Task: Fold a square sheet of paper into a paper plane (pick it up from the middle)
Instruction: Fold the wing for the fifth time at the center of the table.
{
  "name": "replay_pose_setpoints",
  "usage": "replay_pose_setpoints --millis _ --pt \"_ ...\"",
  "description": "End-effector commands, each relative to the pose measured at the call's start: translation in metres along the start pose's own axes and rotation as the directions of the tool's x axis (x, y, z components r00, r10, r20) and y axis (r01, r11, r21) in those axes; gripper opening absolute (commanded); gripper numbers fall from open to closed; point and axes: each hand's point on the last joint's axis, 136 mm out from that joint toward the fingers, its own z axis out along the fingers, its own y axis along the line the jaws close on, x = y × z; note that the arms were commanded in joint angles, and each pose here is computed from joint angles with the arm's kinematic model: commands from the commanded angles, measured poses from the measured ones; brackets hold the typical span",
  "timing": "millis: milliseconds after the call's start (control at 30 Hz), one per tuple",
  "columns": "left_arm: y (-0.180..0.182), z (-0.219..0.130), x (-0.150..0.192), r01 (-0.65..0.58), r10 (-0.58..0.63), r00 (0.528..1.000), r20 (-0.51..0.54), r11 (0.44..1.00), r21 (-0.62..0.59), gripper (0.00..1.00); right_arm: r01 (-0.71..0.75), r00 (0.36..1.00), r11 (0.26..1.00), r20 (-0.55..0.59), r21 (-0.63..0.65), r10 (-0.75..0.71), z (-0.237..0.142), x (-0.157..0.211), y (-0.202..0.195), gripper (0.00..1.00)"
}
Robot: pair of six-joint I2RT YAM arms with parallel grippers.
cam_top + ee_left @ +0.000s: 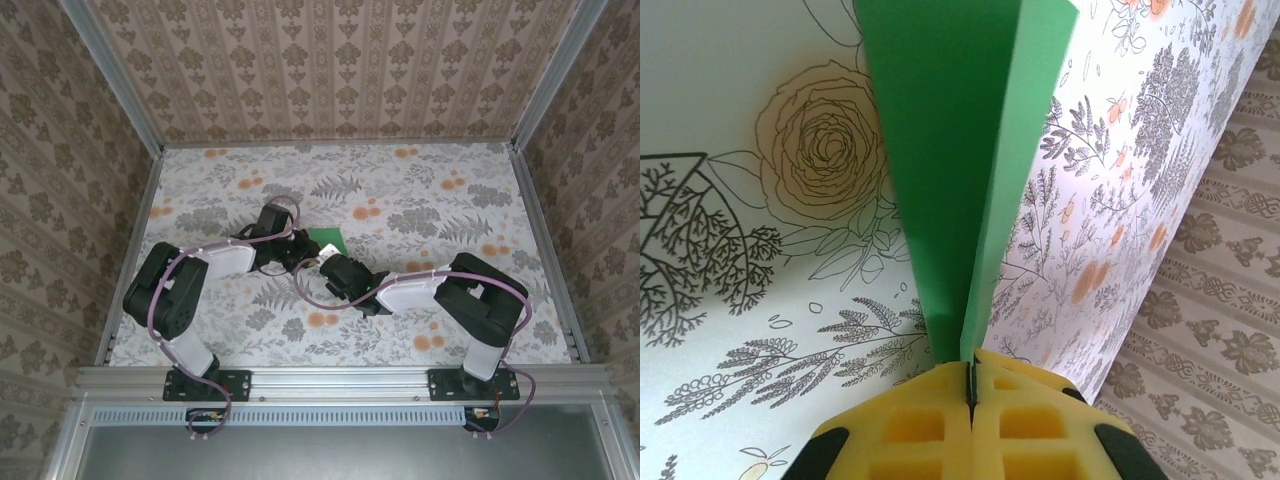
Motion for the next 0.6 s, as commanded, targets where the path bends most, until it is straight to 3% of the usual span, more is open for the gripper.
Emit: replay_pose_setpoints --millis 0,200,367,567 --pt "-0.008 -0.013 0.001 0.001 -0.001 1.000 -0.007 1.000 0.015 0.10 0.028 1.000 0.999 0.011 0.016 -0.028 0.000 -0.002 -0.001 0.15" --pt "-0.009 -0.042 -0.016 -0.026 0.026 0.998 0.056 1.000 -0.011 0.34 0.001 1.000 0.998 0.015 -0.058 -0.001 -0.007 -0.004 0.005 0.04" --pt "0.002 -0.070 -0.034 -0.005 0.008 0.992 0.127 1.000 -0.019 0.42 -0.080 0.997 0.983 -0.009 -0.166 0.079 -0.009 -0.006 0.009 0.00" --pt "0.009 -0.090 -0.039 -0.027 0.030 0.982 0.188 0.999 -0.020 0.45 -0.182 0.983 0.924 -0.068 -0.337 0.169 -0.011 -0.011 0.020 0.00"
